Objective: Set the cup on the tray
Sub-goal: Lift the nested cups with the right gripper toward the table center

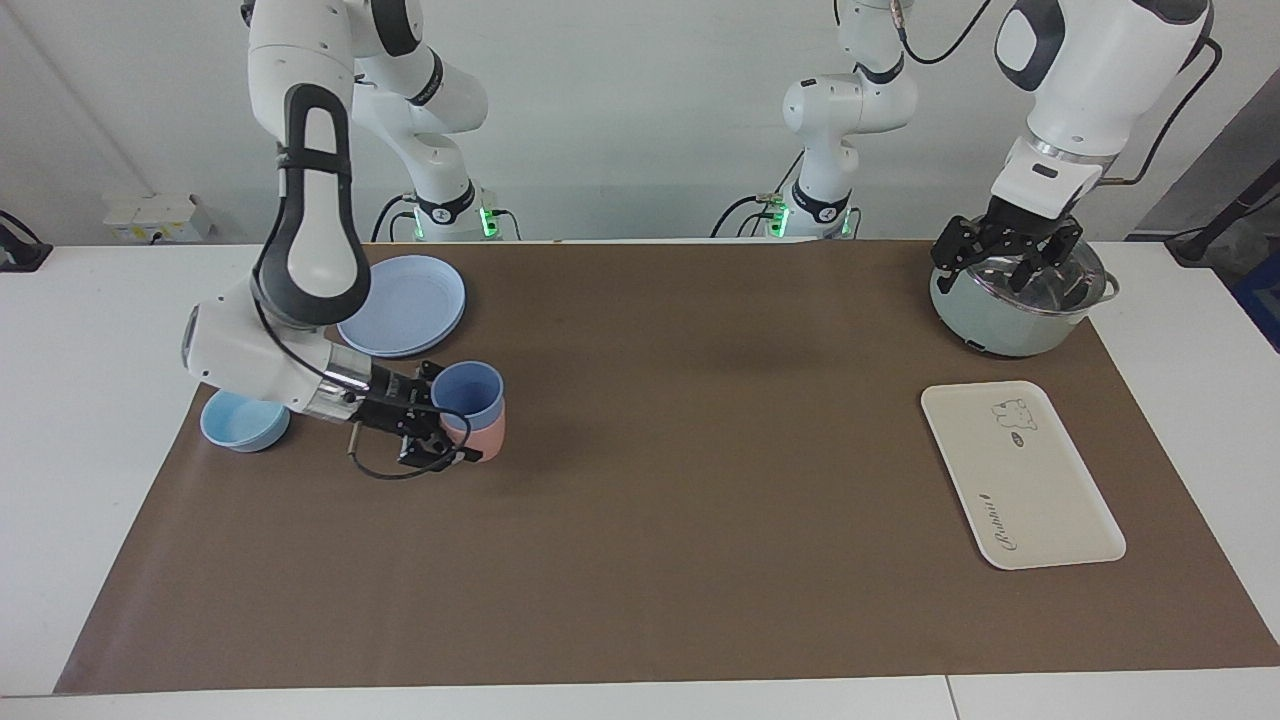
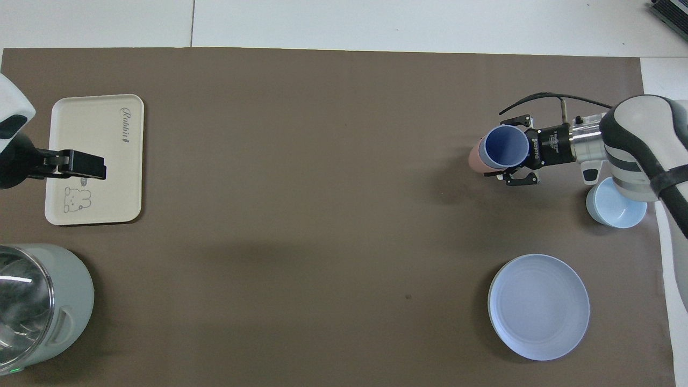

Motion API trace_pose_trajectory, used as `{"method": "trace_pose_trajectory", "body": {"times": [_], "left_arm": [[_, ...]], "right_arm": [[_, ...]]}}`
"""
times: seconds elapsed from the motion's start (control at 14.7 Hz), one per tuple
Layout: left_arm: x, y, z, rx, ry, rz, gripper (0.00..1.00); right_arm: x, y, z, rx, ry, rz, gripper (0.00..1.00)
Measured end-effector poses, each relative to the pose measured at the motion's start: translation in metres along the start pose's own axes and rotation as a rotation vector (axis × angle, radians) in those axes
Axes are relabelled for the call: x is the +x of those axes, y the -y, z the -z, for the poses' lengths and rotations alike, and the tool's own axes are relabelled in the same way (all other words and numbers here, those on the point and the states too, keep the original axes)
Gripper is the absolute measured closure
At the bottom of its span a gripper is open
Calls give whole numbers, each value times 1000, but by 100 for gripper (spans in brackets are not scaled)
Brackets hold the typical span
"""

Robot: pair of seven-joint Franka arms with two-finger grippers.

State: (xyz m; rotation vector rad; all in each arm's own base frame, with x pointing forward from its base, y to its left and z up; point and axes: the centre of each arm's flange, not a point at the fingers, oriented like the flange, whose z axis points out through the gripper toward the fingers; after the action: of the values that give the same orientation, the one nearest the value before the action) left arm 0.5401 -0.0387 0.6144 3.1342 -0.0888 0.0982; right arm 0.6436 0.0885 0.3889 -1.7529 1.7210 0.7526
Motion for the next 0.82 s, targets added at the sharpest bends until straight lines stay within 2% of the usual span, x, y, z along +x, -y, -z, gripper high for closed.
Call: {"method": "trace_pose_trajectory", "body": {"times": [0.27,0.48,0.68,0.82], "left_arm": [[-7,1,19,1,12,-12,0],[-11,1,15,1,42,-35,0],[-13,-4,14,-1,61,-45,0],[-12,-13,17,-35,53,6,0]], "right_arm": [[-93,-11,-24,50,-19,22,22],[-149,-23,-37,37,-49,66,22],[-185,-33,-53,39,-92,67,22],[-200,-38,-65,55,-94,77,22]]}}
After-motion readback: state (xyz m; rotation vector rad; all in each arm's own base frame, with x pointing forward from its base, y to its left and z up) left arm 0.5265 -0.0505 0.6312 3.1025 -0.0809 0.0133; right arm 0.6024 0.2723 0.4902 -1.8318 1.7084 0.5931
